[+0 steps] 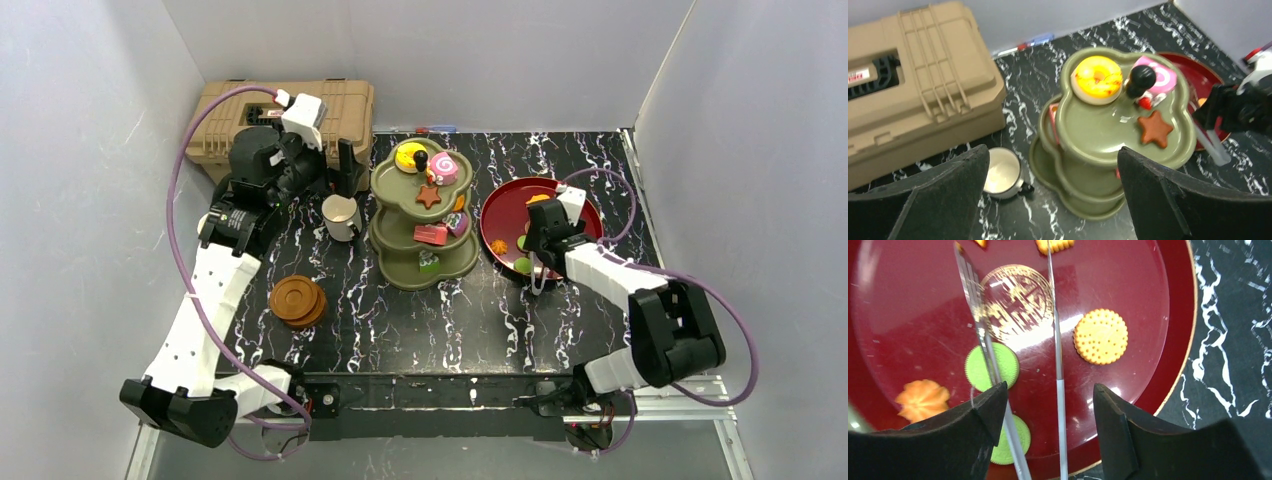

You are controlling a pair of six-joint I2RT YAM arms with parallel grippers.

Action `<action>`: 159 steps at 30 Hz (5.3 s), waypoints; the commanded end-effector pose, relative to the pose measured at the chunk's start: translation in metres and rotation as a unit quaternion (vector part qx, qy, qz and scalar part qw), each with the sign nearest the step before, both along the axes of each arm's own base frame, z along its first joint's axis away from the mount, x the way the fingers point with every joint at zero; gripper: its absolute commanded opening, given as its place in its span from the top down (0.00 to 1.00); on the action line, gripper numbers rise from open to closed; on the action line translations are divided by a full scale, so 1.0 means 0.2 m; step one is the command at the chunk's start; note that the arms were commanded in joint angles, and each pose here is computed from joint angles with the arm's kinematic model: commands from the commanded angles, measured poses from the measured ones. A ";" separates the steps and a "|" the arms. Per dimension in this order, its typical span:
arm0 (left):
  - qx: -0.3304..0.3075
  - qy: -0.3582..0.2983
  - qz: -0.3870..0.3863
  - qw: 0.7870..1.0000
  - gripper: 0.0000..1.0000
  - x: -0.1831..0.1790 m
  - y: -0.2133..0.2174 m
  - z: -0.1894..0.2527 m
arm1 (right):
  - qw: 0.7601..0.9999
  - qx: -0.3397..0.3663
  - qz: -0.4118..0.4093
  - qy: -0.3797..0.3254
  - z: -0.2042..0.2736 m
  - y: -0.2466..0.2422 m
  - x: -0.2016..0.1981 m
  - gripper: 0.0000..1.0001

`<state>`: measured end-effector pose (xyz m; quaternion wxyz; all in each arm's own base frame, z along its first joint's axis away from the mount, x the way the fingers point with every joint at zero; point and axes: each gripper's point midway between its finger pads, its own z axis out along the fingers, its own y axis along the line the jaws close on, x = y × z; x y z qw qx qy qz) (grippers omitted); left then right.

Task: Serve the afternoon tea
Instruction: Place the clamp on the tray, then move the tray at the center of the board, then move the desert table to the center of the board.

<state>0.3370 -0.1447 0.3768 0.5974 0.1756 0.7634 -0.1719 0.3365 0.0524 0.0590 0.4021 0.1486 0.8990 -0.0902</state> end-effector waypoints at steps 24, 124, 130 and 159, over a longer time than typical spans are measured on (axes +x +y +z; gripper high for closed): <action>0.046 0.133 0.004 0.990 0.02 -0.08 0.52 -0.34 | 0.984 0.145 0.066 0.075 -0.23 0.44 -0.34 0.99; 0.028 0.182 -0.027 0.982 0.02 -0.26 0.60 -0.49 | 0.869 0.032 0.403 -0.286 1.60 1.36 0.39 0.99; 0.026 0.184 -0.029 0.982 0.02 -0.27 0.59 -0.50 | 0.872 0.034 0.397 -0.286 1.60 1.27 0.48 0.99; 0.223 0.306 -0.130 0.917 0.02 -0.55 0.91 -0.93 | 0.840 0.057 0.453 -0.294 1.71 1.49 -0.36 0.03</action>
